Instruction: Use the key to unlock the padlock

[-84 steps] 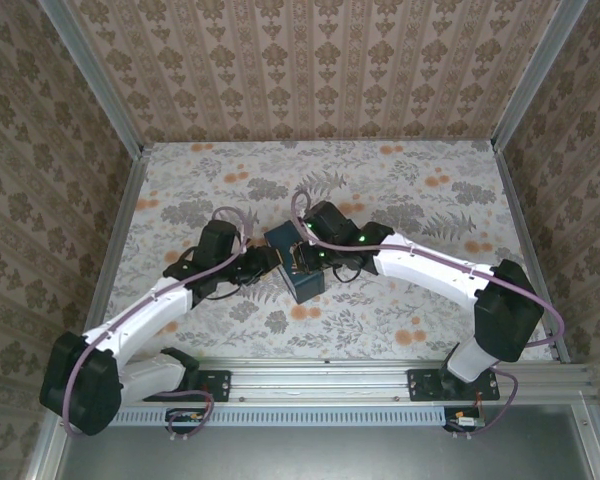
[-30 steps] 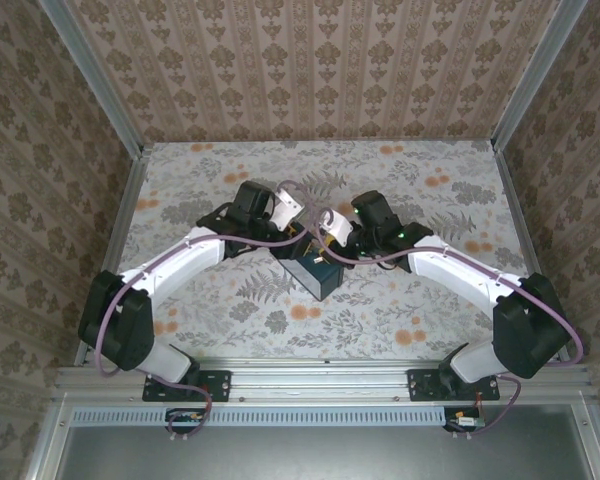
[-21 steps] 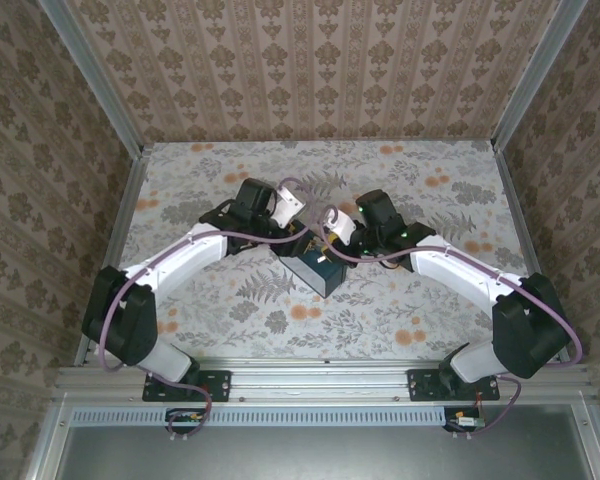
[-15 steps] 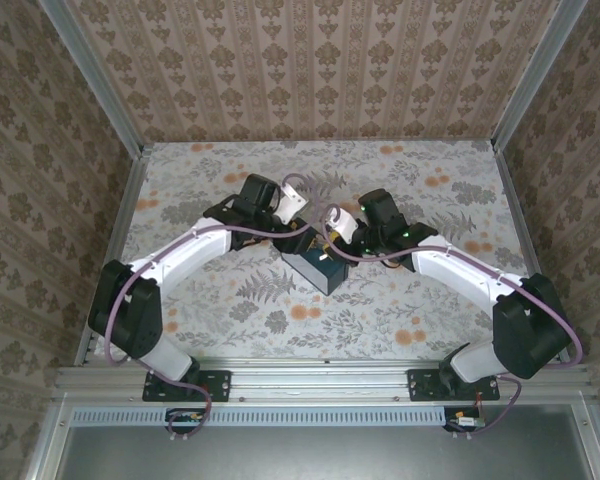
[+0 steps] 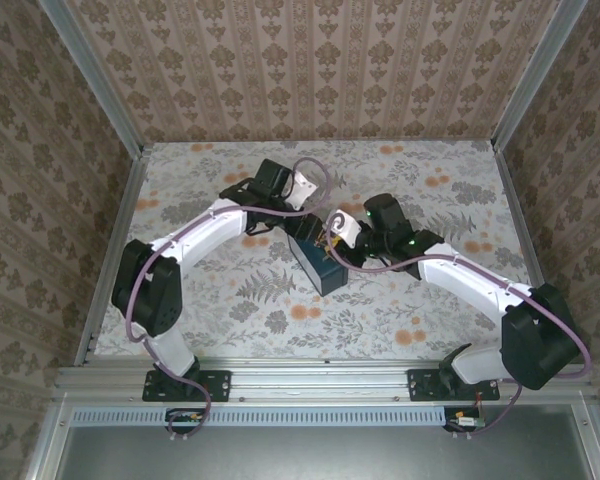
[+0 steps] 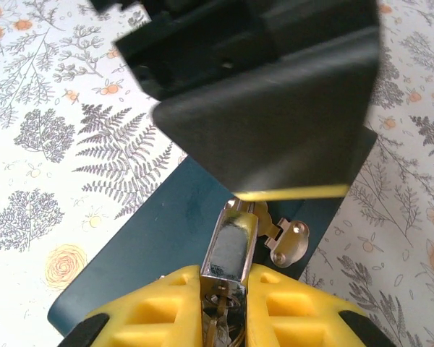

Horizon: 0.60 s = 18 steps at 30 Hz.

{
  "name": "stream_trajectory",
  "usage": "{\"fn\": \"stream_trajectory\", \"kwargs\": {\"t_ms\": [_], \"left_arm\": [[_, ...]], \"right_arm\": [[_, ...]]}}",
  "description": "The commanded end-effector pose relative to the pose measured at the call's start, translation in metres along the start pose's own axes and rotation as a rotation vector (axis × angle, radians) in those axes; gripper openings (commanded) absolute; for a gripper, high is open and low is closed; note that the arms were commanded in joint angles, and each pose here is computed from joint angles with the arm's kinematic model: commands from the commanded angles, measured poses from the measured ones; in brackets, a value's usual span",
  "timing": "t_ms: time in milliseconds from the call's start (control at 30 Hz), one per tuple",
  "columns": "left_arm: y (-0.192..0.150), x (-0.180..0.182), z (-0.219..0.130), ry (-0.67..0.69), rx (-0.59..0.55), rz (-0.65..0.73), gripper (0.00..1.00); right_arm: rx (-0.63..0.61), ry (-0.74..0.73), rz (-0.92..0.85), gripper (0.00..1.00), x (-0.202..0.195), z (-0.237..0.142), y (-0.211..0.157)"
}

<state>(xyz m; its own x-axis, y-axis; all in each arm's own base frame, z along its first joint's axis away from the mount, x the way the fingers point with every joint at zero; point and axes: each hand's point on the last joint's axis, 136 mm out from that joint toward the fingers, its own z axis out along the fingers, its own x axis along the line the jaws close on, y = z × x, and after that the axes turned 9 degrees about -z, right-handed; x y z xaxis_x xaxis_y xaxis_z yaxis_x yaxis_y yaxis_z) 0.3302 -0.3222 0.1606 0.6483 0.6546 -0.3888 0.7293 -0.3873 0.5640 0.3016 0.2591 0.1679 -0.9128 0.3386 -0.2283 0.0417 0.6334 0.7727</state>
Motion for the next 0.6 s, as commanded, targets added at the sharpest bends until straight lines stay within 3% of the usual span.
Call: {"fn": "stream_trajectory", "kwargs": {"t_ms": [0,300,567], "left_arm": [[0.002,-0.003,-0.001,-0.003,0.02,-0.036,0.63],[-0.013,-0.001,-0.06,-0.128,-0.053,0.035,0.66],[-0.03,-0.015,-0.045,-0.067,-0.012,0.214,0.74]], "right_arm": [[-0.047,-0.007,-0.067,0.18,0.002,-0.004,0.012],[-0.058,0.017,-0.023,0.18,0.0,0.0,0.01],[-0.081,0.086,0.065,0.18,-0.003,0.006,0.009]]}}
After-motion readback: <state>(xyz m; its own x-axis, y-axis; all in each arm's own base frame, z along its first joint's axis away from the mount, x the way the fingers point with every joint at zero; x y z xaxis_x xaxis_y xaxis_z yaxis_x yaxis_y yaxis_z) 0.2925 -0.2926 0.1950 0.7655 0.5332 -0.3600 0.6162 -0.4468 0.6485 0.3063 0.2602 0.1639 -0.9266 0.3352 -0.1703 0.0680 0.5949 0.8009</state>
